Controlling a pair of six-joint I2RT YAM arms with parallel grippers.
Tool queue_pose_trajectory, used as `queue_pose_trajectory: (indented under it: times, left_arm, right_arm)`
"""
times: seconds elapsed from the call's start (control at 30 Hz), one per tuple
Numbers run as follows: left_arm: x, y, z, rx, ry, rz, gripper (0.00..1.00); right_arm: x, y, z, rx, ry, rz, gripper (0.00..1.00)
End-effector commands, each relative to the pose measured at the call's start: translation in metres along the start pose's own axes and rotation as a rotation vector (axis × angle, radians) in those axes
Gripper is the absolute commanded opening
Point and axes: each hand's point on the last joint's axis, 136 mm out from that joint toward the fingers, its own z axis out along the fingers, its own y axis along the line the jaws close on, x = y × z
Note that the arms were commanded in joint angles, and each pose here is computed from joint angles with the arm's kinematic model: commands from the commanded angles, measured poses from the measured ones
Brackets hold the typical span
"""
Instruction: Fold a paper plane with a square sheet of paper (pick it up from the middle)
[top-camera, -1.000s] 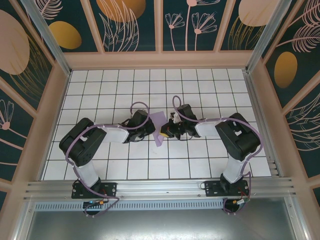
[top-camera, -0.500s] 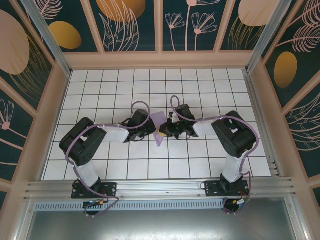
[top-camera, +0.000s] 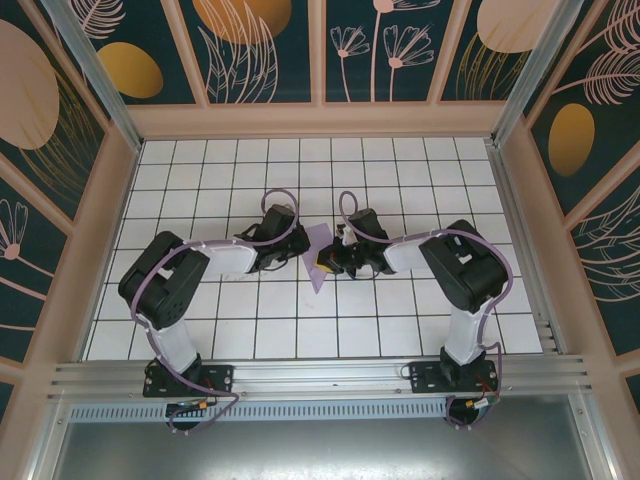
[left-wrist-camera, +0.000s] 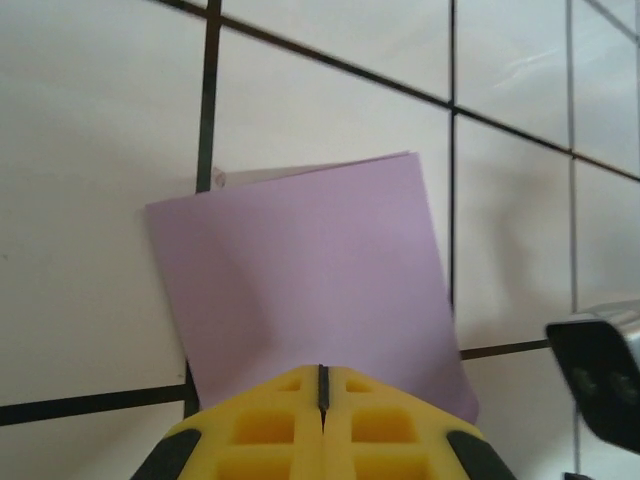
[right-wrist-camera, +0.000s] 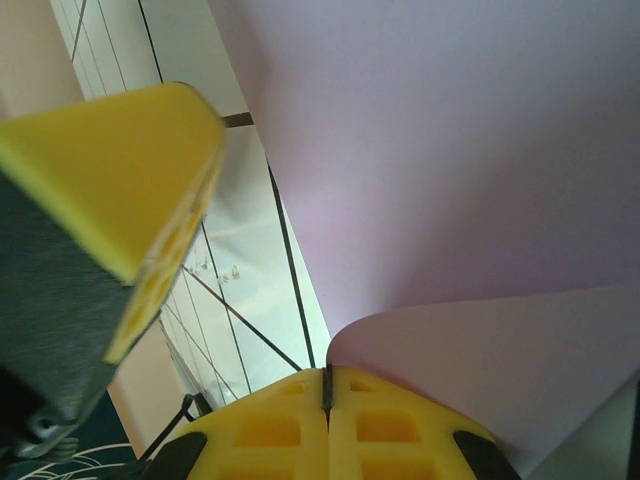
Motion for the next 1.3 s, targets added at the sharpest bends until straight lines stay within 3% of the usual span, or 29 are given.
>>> queue_pose_trajectory:
  times: [0.0,1.27]
  left_arm:
    - [0.009,0.015,0.008,-0.057,0.037,0.01,0.01]
    - [0.025,0.022,0.016,-0.046,0.086,-0.004,0.0]
  right_arm:
    - [-0.006,0.009,0.005,-0.021,-0.016,-0.019,0.0]
    - [-0.006,0.003,0.016,-0.019,0.001,-0.043,0.0]
